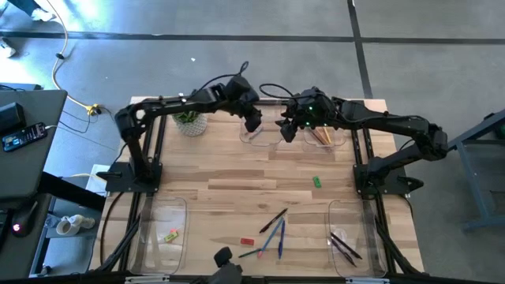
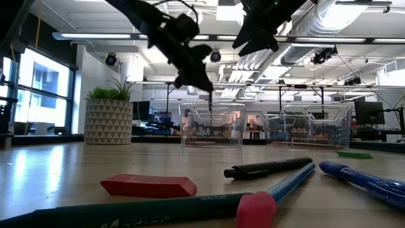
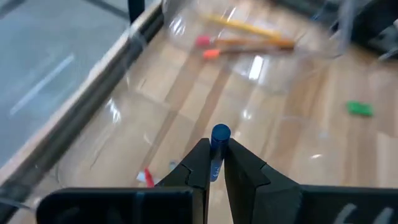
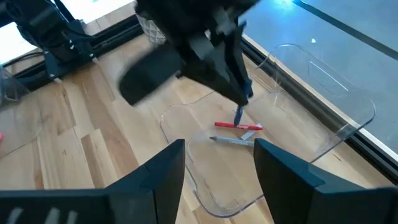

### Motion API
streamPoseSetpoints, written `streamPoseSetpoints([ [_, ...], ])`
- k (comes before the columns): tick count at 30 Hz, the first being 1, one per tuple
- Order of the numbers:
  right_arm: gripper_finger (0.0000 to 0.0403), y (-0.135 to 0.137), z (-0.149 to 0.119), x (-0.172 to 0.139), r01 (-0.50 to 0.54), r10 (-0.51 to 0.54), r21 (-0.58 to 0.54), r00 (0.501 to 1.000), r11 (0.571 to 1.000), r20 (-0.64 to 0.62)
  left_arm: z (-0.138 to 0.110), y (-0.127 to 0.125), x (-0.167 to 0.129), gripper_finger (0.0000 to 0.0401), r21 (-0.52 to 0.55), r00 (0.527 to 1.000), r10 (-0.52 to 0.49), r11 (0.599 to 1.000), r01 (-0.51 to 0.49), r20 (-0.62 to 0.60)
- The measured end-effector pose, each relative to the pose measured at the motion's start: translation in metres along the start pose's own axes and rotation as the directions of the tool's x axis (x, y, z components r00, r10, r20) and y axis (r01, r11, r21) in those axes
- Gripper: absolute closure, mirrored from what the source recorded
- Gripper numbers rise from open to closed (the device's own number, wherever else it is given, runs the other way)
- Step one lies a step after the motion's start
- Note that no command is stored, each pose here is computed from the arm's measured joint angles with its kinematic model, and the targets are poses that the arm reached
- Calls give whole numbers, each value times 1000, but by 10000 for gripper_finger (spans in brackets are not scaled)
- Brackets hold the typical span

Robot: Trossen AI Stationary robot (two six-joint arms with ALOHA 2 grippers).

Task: Sort crayons/erasers/pens/pencils in bins
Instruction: Put the blue crayon into the top left transparent bin, then put the red eraser into the bottom left transparent bin

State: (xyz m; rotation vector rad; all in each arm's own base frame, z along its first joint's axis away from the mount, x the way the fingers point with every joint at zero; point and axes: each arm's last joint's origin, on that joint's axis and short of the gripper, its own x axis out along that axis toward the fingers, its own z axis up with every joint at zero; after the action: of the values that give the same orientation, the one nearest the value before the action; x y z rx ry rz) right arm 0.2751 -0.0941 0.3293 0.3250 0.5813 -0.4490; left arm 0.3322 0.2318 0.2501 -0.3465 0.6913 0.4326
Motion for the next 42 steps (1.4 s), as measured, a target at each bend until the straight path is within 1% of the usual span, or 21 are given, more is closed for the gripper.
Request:
streamPoseSetpoints([
  [5,219,-1,-1,0,6,-6,1,1000,1000,-13,-15,6,24,382,-12,995,43,999,-45,-94],
  [10,219,-2,-3,0,10,-10,0,1000,1000,-29,-27,9,38,382,-22,986,52,998,-56,-160],
  [18,219,-2,-4,0,13,-13,-1,999,1000,-41,-36,10,50,382,-41,976,55,997,-65,-212],
  [22,219,-2,-4,0,14,-14,-1,999,1000,-43,-46,12,57,382,-58,960,56,996,-74,-275],
  [29,219,-2,-4,0,14,-14,-1,999,1000,-45,-47,11,58,375,-57,957,51,996,-70,-286],
  [38,219,-2,-5,0,15,-15,-1,999,1000,-48,-48,11,58,335,-81,956,55,993,-82,-289],
  [42,219,-3,-7,0,22,-22,-3,997,1000,-73,-48,11,58,317,-81,956,54,993,-80,-287],
])
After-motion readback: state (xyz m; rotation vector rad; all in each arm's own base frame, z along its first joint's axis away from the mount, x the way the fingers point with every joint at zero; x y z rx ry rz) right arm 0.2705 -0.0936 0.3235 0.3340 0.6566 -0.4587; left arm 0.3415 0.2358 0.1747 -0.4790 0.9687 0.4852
